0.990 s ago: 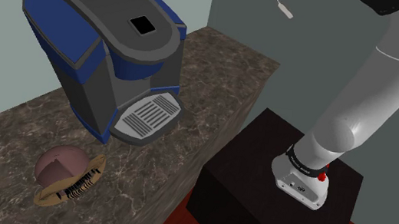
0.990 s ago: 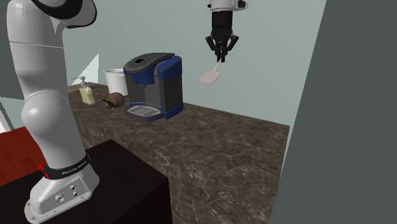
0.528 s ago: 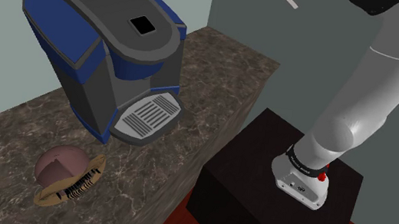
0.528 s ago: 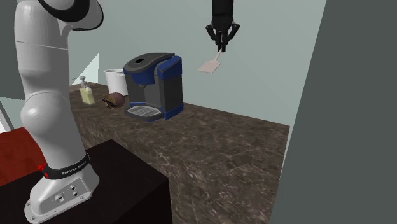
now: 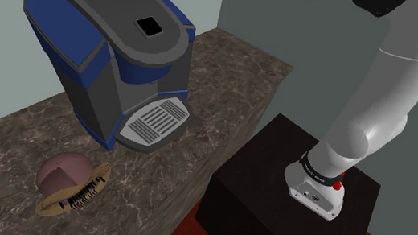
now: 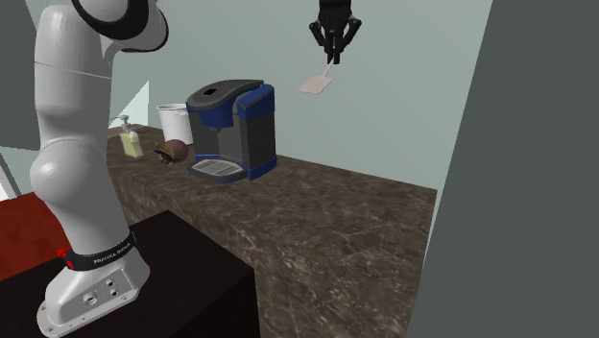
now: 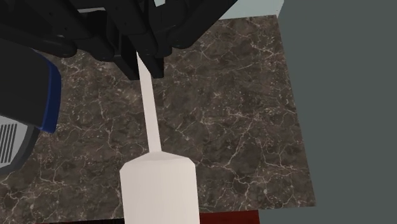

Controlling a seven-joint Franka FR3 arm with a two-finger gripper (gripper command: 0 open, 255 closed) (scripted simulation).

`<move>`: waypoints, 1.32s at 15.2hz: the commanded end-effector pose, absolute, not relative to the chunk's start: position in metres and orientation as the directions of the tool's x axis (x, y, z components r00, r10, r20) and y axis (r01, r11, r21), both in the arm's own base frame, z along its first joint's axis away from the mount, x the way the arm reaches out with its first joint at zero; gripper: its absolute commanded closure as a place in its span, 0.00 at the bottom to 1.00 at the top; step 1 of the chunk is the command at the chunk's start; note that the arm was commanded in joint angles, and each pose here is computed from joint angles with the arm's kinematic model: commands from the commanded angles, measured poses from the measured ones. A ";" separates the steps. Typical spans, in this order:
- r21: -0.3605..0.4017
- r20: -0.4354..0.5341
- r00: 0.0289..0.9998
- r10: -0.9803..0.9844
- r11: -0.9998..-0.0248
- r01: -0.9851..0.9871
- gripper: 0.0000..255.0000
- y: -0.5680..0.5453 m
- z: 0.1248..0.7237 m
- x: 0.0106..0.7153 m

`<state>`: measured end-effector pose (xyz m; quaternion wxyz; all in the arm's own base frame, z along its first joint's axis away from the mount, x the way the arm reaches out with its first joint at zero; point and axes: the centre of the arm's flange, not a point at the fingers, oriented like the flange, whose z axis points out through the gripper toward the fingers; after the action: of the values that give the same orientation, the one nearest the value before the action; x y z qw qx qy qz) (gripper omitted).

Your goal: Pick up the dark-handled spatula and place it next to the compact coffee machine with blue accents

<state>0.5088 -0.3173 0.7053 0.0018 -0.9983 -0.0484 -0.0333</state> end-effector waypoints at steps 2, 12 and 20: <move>0.000 0.066 0.993 0.097 -0.995 0.097 1.00 -0.283 0.707 0.509; 0.000 0.066 0.993 0.097 -0.995 0.097 1.00 -0.151 0.707 0.514; 0.000 0.066 0.993 0.097 -0.995 0.097 1.00 -0.060 0.702 0.517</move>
<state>0.5162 -0.0670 0.7065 0.0021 -0.9982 -0.0494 -0.0332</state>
